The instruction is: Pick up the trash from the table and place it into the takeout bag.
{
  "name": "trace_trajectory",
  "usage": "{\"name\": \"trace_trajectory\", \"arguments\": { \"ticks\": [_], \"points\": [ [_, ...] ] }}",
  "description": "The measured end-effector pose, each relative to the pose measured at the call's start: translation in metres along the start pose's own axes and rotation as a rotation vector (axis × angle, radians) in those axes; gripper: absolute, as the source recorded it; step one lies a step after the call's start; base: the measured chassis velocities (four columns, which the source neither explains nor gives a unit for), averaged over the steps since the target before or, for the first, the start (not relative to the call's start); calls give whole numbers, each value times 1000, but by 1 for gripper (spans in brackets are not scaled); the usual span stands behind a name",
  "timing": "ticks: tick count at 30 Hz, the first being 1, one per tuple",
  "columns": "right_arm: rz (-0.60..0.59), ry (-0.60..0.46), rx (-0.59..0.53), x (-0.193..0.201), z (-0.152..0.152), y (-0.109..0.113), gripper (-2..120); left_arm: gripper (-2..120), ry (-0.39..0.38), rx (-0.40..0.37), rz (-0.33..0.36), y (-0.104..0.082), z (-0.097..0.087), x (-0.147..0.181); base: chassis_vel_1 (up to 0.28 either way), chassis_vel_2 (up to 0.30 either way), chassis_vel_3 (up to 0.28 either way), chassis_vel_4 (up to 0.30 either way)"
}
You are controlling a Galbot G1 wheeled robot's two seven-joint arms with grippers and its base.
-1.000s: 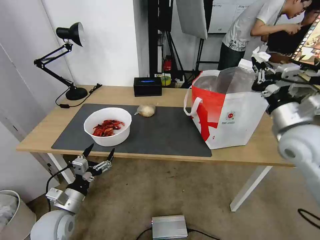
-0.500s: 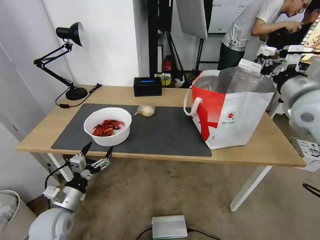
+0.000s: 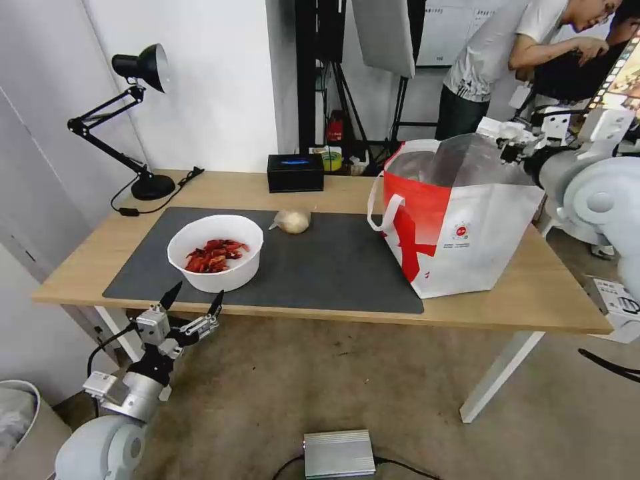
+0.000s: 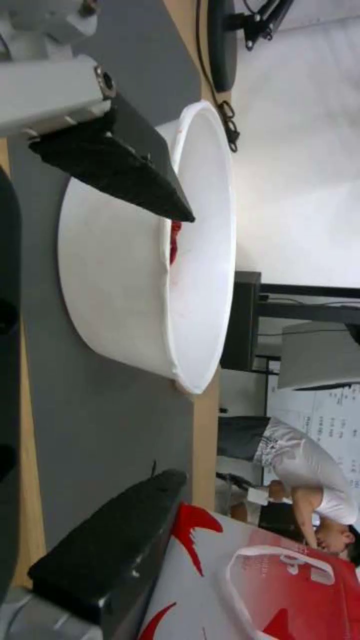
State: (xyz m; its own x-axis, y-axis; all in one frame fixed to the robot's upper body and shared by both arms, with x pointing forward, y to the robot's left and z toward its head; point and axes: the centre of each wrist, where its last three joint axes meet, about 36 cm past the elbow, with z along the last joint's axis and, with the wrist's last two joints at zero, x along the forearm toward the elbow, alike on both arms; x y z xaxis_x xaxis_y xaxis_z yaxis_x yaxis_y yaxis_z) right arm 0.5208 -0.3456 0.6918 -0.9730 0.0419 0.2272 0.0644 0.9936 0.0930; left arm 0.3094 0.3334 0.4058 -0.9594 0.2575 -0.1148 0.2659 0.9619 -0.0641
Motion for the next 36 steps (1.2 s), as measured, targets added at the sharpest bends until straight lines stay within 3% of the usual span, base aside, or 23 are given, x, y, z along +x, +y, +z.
{"name": "trace_trajectory", "arguments": {
  "ticks": [3, 6, 13, 15, 20, 25, 28, 36],
  "points": [
    [1, 3, -3, 0, 2, -1, 35, 100, 0, 0, 0, 0, 0, 0, 0, 0, 0, 0],
    [2, 8, -7, 0, 7, -3, 52, 100, -1, 2, 0, 0, 0, 0, 0, 0, 0, 0],
    [-8, -5, -4, 0, 13, -3, 73, 100, 1, 3, 0, -1, 2, -1, 0, 0, 0, 0],
    [-19, -27, -6, 0, 16, -3, 85, 100, 0, 3, 0, 0, 2, -1, 0, 0, 0, 0],
    [-58, -115, -23, 2, 25, -2, 99, 100, 0, 2, 1, 0, 1, -1, 0, 0, 0, 0],
    [-116, -226, -35, 9, 40, 0, 100, 100, 1, 0, 2, 0, 2, -1, 0, 0, 0, 0],
    [-164, -339, 13, 14, 57, 0, 100, 100, 2, -5, 2, 2, 1, -1, 0, 0, 0, 0],
    [-261, -504, 61, 27, 86, 10, 100, 100, 4, -7, 1, 2, 0, 0, 0, 0, 0, 0]
  ]
}}
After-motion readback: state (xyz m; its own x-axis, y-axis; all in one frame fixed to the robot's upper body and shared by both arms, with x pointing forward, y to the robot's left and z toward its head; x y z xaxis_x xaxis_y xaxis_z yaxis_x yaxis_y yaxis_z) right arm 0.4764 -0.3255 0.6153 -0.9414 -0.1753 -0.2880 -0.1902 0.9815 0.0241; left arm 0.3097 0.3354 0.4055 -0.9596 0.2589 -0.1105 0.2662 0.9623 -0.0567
